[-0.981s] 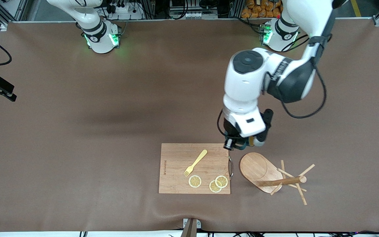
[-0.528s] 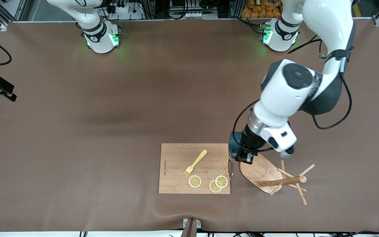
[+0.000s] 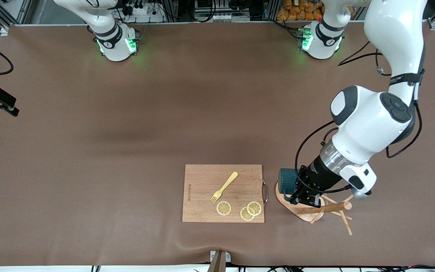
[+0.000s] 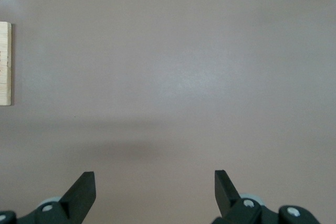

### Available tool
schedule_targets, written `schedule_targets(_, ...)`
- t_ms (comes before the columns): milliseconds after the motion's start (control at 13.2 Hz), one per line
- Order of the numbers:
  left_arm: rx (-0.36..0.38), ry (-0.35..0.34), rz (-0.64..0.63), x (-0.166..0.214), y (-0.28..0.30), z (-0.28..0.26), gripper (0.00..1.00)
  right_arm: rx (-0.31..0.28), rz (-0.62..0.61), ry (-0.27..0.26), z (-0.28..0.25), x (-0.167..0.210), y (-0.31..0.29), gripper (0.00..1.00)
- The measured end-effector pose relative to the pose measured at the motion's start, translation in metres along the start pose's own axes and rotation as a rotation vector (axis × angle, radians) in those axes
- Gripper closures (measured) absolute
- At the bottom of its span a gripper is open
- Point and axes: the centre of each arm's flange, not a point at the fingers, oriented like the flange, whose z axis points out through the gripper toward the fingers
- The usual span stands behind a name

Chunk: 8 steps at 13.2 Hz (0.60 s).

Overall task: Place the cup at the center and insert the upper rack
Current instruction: 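Carry the mug with the left gripper to the wooden mug tree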

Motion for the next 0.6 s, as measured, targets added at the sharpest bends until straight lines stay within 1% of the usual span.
schedule_targets(151, -0.008, -0.042, 0.065, 0.003, -0.002, 0.011, 0.95, 0.000, 0.000, 0.000, 0.000, 0.000, 0.000, 0.00)
schedule_targets(302, -0.018, -0.092, 0.123, 0.009, -0.001, 0.011, 0.95, 0.000, 0.000, -0.001, 0.000, 0.000, 0.000, 0.00)
schedule_targets(377, -0.025, -0.105, 0.136, 0.015, 0.001, 0.009, 0.95, 0.000, 0.000, -0.001, 0.000, 0.000, 0.000, 0.00)
schedule_targets(604, -0.033, -0.105, 0.138, 0.031, 0.004, 0.006, 0.95, 0.000, 0.000, 0.000, 0.000, 0.000, 0.000, 0.00)
